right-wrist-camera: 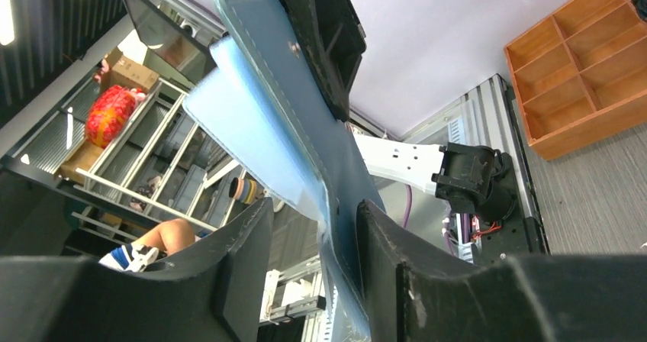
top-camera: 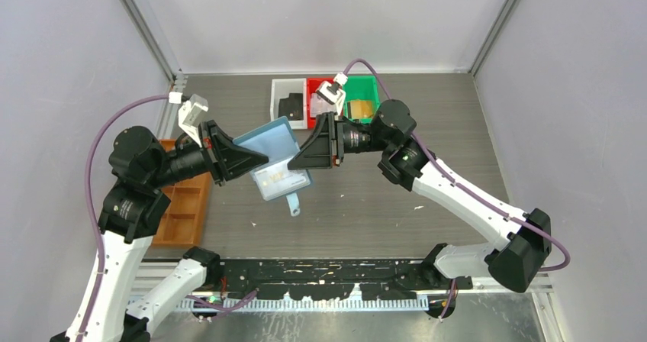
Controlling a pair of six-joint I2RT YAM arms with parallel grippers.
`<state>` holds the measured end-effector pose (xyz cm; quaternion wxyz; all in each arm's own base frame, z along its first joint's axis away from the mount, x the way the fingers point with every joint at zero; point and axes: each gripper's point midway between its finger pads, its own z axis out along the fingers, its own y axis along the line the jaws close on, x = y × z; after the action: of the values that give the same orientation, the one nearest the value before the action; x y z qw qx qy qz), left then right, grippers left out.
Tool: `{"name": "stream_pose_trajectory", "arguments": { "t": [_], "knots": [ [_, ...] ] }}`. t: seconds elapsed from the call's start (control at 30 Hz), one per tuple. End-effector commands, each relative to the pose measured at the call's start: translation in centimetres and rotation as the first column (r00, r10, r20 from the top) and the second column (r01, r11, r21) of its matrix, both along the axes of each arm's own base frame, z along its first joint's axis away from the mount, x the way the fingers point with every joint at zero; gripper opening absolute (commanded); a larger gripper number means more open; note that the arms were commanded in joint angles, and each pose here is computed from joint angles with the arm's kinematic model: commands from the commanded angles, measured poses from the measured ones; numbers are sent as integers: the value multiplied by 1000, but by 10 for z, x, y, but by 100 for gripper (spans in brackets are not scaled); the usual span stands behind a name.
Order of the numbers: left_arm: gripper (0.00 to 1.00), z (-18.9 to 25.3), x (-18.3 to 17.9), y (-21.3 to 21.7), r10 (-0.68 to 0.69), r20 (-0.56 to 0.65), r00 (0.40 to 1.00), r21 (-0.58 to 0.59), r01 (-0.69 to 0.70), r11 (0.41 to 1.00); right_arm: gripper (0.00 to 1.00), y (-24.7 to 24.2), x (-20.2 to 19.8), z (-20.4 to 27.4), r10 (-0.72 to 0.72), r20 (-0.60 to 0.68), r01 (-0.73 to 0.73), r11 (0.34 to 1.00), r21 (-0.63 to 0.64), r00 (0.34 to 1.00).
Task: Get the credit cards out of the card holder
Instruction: Open the card holder at the center of the board.
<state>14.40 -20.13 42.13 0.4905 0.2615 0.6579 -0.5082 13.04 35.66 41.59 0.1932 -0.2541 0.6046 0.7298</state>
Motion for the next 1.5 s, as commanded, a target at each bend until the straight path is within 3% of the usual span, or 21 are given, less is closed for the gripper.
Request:
{"name": "stream_pose_trajectory", "arguments": {
  "t": [0.0,0.27,0.47,0.8,1.17,1.37,1.4,1.43,1.47],
  "knots": [
    [0,36,-4,1,16,62,998,-89,-10,996,51,-7,-11,12,-5,94,-3,997,80,996],
    [0,43,-19,-1,-46,91,995,-87,53,995,62,-29,-11,-17,-176,195,143,975,173,965],
    [0,45,-17,-3,-55,47,997,-108,59,992,62,-39,-6,-14,-285,249,233,948,218,926],
    [0,50,-18,-3,-55,22,998,-129,57,990,62,-36,5,-13,-345,219,297,928,225,913],
    [0,31,-14,-7,-78,-43,996,-108,73,991,67,-12,-6,19,-271,260,191,936,295,927],
    [0,16,-18,-8,-111,-72,991,-76,106,992,64,-7,-7,35,-234,210,148,921,360,949],
    [3,14,-18,-8,-107,-73,992,-66,102,993,63,-6,-5,35,-234,188,155,921,358,954],
    [12,12,-17,-7,-100,-73,992,-57,96,994,60,-5,-3,33,-235,158,169,922,349,959],
    [36,9,-15,-7,-93,-67,993,-44,90,995,55,-3,2,32,-242,121,190,923,335,963]
  ]
}}
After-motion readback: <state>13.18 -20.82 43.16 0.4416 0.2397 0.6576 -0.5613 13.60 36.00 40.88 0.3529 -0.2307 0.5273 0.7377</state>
